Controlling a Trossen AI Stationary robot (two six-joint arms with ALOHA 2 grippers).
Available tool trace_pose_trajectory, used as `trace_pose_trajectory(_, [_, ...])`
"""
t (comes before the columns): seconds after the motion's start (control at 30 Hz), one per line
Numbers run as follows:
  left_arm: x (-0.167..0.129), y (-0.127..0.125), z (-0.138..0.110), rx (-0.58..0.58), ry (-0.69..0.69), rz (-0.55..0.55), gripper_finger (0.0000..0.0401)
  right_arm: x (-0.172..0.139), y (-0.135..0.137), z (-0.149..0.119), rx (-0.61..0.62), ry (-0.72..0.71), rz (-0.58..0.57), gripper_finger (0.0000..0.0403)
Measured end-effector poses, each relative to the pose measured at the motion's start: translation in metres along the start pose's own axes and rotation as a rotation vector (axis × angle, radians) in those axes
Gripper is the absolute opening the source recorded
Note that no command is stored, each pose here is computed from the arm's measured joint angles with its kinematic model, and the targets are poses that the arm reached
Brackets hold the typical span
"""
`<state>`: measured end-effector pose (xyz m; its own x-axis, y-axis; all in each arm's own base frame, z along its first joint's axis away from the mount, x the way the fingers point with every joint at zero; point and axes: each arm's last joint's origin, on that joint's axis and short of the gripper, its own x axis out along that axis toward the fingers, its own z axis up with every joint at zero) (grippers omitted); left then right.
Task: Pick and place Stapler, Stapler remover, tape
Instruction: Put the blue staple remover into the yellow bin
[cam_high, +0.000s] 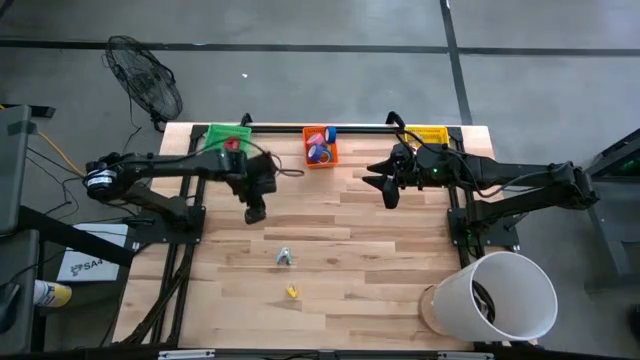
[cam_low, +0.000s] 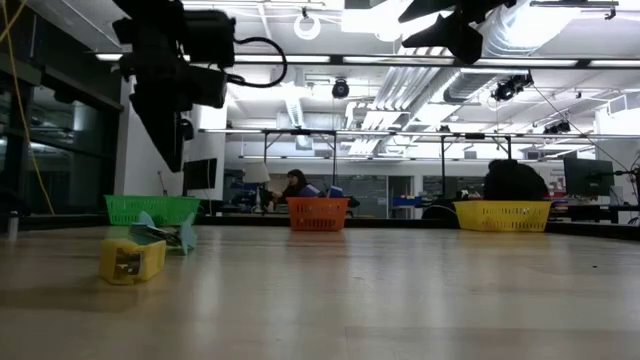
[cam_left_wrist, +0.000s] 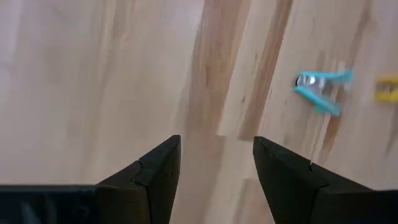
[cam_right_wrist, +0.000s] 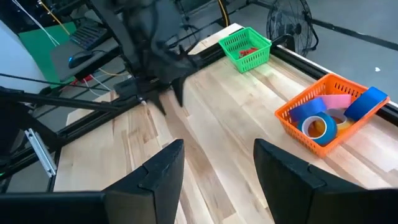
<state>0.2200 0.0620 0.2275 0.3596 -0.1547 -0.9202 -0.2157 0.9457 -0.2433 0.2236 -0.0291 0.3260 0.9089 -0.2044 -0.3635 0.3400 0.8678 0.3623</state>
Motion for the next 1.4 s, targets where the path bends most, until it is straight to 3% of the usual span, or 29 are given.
trace_pose_trajectory(0.17, [0.008,-0.033,-0.001,-0.19,0.006,0.007,0.0198,0.0,0.0,-0.001,0.007,0.01,0.002,0.0184])
trace_pose_trajectory(0.43, [0.016,-0.081,-0.004,-0.328,-0.064,-0.007,0.0198,0.0,0.0,-0.001,-0.013,0.012,0.007,0.0184])
trace_pose_trajectory(0.7, [0.021,-0.121,-0.012,-0.539,-0.165,-0.027,0.0198,0.0,0.0,-0.001,-0.02,0.014,0.006,0.0184])
trace_pose_trajectory(0.93, [0.034,-0.138,-0.019,-0.664,-0.163,-0.017,0.0198,0.0,-0.001,-0.004,-0.052,0.04,-0.005,0.0184])
trace_pose_trajectory(1.23, [0.062,-0.147,-0.003,-0.694,-0.215,-0.065,0.0198,0.0,-0.004,-0.009,-0.088,0.096,-0.025,0.0184])
trace_pose_trajectory(1.4, [0.078,-0.149,-0.003,-0.719,-0.133,-0.09,0.0198,-0.001,-0.004,-0.011,-0.09,0.122,-0.021,0.0185])
